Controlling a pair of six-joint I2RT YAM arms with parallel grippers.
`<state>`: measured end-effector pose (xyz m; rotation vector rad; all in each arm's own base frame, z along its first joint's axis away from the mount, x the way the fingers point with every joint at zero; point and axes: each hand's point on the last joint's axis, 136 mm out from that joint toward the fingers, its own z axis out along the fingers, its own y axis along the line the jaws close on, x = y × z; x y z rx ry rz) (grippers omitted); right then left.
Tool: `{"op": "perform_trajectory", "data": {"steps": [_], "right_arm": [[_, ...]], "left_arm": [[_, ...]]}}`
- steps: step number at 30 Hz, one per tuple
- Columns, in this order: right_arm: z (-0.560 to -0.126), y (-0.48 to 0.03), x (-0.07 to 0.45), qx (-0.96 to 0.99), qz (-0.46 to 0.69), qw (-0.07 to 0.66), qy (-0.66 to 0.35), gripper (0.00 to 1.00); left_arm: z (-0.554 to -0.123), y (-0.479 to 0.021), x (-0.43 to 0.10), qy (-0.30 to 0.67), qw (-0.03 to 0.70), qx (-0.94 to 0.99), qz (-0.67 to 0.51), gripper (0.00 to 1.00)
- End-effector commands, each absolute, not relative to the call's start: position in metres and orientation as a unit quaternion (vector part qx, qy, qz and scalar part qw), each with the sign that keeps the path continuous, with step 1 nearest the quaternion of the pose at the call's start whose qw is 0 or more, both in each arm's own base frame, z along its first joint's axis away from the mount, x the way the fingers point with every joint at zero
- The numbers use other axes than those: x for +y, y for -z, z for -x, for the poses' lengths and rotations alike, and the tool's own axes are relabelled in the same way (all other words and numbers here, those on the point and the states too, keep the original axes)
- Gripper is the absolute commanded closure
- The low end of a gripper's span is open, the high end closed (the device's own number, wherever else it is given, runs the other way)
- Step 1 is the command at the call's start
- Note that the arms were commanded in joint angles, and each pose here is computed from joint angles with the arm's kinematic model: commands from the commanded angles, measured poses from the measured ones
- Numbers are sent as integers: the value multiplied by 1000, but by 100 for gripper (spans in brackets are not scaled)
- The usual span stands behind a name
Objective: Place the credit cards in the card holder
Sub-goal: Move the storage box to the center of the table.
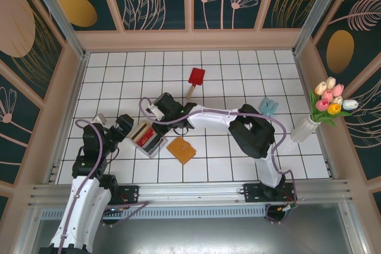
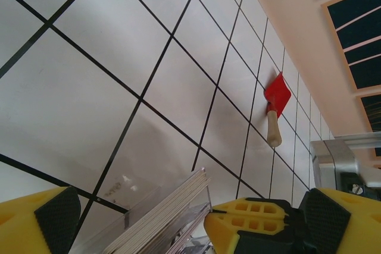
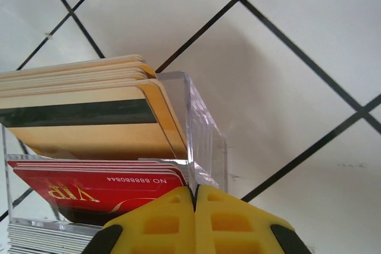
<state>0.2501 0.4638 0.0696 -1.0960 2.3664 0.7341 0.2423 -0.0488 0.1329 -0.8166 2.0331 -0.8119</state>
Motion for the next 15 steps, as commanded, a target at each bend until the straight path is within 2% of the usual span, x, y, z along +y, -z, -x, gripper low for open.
{"op": "perform_trajectory", "data": {"steps": [1,8,15], "right_arm": [[-278,-84,442,871,347,274,-213,97],[-315,-93,402,903,221,322,-182,99],[-337,-91,308,928,19,344,-142,99]], "left_arm": [[-246,-138,-50,324,405,799,306,1],[-251,-146,-58,346,406,796,287,2],[-260,-149,-86,409,374,797,239,2]]}}
